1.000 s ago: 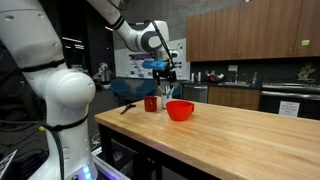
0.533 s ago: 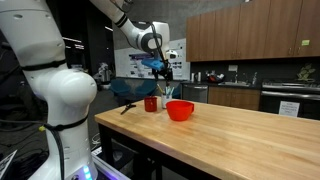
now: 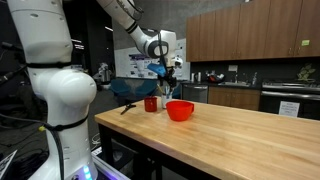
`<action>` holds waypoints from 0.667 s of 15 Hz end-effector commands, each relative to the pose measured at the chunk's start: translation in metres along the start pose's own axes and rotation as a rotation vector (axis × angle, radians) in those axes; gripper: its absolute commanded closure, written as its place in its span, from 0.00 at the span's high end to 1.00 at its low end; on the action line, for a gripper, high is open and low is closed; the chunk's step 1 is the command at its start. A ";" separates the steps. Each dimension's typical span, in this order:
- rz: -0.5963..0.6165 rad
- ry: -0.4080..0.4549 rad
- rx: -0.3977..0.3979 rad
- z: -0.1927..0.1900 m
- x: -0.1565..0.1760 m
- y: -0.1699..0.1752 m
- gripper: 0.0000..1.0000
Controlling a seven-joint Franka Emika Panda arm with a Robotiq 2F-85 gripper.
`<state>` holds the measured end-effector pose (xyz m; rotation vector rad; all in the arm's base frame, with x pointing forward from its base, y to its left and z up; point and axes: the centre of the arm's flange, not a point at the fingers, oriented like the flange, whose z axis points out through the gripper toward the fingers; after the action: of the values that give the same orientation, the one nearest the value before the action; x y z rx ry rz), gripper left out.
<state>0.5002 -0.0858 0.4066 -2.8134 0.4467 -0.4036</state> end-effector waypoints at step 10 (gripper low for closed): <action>0.094 -0.030 0.004 0.015 0.036 0.028 0.97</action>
<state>0.5238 -0.1174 0.3935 -2.8024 0.5489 -0.3718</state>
